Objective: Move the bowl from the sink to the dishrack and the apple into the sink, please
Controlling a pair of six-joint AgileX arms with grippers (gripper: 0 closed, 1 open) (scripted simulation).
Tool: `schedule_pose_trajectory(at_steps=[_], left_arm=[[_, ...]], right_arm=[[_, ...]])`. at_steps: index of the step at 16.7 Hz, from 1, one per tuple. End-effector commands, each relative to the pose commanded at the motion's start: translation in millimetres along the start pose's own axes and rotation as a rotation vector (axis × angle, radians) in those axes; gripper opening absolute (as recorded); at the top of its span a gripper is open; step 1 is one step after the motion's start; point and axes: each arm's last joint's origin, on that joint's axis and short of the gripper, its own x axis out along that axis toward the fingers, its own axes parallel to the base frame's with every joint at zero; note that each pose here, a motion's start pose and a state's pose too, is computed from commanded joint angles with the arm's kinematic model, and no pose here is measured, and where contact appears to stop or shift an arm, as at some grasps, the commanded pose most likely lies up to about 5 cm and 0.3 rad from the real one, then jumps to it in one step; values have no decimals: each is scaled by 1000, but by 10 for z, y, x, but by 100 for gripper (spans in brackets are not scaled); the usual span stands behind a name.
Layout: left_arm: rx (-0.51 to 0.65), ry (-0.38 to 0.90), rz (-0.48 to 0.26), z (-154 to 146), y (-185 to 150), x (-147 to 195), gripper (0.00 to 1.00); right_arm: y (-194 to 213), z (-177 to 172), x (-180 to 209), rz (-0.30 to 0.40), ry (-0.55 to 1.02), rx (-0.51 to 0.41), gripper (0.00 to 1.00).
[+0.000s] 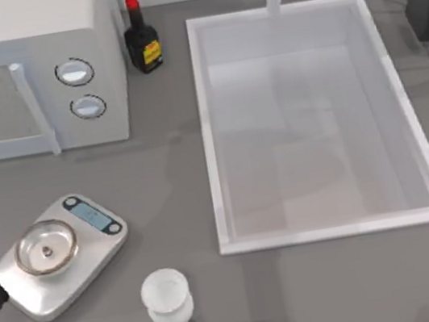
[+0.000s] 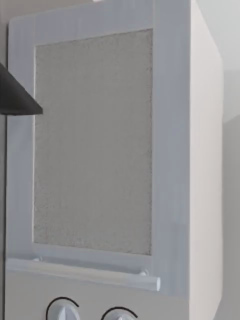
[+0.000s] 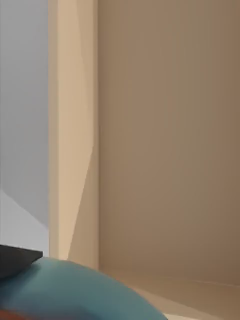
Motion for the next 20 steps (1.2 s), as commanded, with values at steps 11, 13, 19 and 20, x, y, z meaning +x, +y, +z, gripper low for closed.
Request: schedule_pose_trajectory(at_steps=[11, 13, 19, 20], left_arm=[[0, 0, 0, 0, 0, 0, 100], [0, 0, 0, 0, 0, 0, 100], [0, 0, 0, 0, 0, 0, 100], [0, 0, 0, 0, 0, 0, 100]], right_arm=[[-147, -689, 594, -9, 5, 1, 0], [-154, -1014, 775, -9, -9, -4, 0], [-27, -1874, 995, 0, -10, -3, 0], [-10, -1951, 999, 0, -5, -1, 0]])
